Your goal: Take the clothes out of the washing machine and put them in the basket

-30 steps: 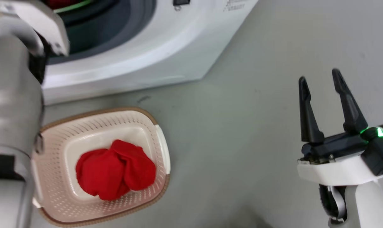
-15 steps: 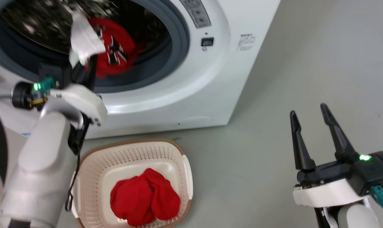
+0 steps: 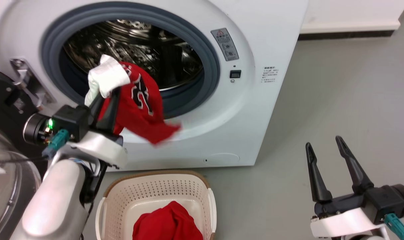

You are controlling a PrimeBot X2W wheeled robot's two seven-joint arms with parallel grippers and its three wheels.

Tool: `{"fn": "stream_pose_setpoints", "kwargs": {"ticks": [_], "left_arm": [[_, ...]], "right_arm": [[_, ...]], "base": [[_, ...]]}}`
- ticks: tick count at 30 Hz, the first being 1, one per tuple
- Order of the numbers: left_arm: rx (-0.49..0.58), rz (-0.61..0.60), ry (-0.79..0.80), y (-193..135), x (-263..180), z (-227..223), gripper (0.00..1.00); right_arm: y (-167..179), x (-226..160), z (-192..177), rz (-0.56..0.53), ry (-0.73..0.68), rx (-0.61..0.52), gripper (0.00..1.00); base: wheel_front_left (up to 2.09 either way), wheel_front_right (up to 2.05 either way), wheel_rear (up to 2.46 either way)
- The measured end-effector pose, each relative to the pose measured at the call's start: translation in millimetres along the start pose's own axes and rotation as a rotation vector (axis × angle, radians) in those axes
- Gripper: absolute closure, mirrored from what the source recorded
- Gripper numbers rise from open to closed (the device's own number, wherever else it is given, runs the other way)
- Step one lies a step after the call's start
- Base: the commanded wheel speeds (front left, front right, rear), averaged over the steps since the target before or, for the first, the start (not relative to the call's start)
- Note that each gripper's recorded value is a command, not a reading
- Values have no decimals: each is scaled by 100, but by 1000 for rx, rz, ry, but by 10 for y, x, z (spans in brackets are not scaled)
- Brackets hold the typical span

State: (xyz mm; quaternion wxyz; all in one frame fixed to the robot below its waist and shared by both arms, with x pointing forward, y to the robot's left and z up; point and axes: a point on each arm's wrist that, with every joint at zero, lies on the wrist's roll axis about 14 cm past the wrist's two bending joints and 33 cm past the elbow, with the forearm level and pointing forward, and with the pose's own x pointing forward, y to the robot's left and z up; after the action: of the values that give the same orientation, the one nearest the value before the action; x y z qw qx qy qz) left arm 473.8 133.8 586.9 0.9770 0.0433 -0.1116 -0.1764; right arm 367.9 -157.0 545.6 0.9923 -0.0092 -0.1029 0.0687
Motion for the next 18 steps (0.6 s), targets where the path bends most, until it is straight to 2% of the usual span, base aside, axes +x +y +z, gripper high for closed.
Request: {"fn": "stream_pose_setpoints", "kwargs": {"ticks": [10, 18], "left_arm": [[51, 1, -125, -104, -351, 660, 100], [55, -15, -132, -181, -483, 785, 100]], "right_arm": [[57, -119, 56, 11, -9, 6, 0], [73, -120, 17, 16, 3, 9, 0]], "base": [[0, 0, 0], [0, 0, 0]]}}
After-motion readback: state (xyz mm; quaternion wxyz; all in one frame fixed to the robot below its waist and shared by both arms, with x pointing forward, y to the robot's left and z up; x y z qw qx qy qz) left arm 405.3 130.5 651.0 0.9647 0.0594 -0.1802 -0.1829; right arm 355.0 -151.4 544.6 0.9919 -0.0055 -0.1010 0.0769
